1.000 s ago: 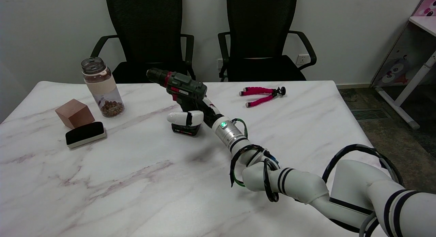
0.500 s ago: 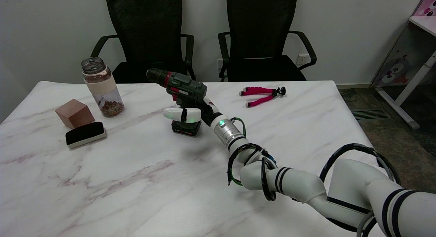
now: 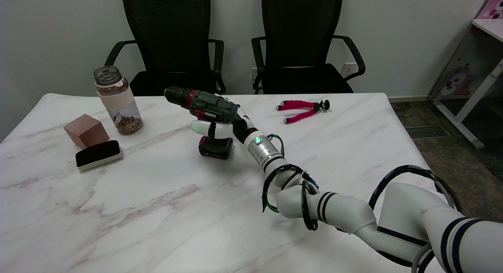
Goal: Pick up the power screwdriver.
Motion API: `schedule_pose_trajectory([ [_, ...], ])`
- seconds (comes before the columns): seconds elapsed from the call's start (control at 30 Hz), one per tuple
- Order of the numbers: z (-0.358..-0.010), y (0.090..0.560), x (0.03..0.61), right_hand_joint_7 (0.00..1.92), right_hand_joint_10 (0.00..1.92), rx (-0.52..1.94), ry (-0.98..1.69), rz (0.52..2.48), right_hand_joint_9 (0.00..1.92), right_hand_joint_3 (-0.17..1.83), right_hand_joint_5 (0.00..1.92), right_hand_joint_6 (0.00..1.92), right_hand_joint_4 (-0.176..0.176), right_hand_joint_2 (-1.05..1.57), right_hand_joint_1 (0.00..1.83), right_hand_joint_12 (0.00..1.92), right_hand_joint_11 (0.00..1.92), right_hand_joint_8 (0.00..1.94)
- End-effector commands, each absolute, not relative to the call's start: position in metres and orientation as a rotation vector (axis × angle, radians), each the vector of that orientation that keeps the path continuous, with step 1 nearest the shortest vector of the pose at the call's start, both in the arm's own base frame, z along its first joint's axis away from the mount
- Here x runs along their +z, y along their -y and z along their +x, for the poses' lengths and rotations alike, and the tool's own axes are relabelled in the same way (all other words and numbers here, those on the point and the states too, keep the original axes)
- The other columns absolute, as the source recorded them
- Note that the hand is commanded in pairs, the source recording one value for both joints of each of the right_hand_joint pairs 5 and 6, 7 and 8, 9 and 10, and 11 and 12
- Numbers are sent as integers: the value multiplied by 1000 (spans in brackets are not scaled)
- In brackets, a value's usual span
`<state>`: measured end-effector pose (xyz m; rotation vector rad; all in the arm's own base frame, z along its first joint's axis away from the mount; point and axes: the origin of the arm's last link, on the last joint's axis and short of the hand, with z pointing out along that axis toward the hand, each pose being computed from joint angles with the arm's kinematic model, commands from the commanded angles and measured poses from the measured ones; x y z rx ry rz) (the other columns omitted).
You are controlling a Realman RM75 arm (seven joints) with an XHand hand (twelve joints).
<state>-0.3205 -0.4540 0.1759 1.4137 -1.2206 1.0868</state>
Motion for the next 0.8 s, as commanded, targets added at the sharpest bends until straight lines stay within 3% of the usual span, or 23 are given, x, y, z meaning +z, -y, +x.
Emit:
schedule_pose_trajectory([
  [0.03, -320, 455, 182, 6, 986, 1110, 1221, 1397, 986, 765, 6, 6, -80, 290, 973, 1162, 1162, 6],
  [0.13, -320, 454, 182, 13, 1002, 1110, 1221, 1397, 1002, 781, 13, 13, -79, 290, 972, 1205, 1205, 13],
  [0.37, -319, 455, 184, 14, 681, 1110, 1217, 1397, 681, 909, 14, 14, -71, 179, 957, 665, 665, 14],
  [0.8, -312, 451, 188, 5, 557, 1155, 1240, 1401, 557, 931, 5, 5, -61, 112, 919, 554, 554, 5],
])
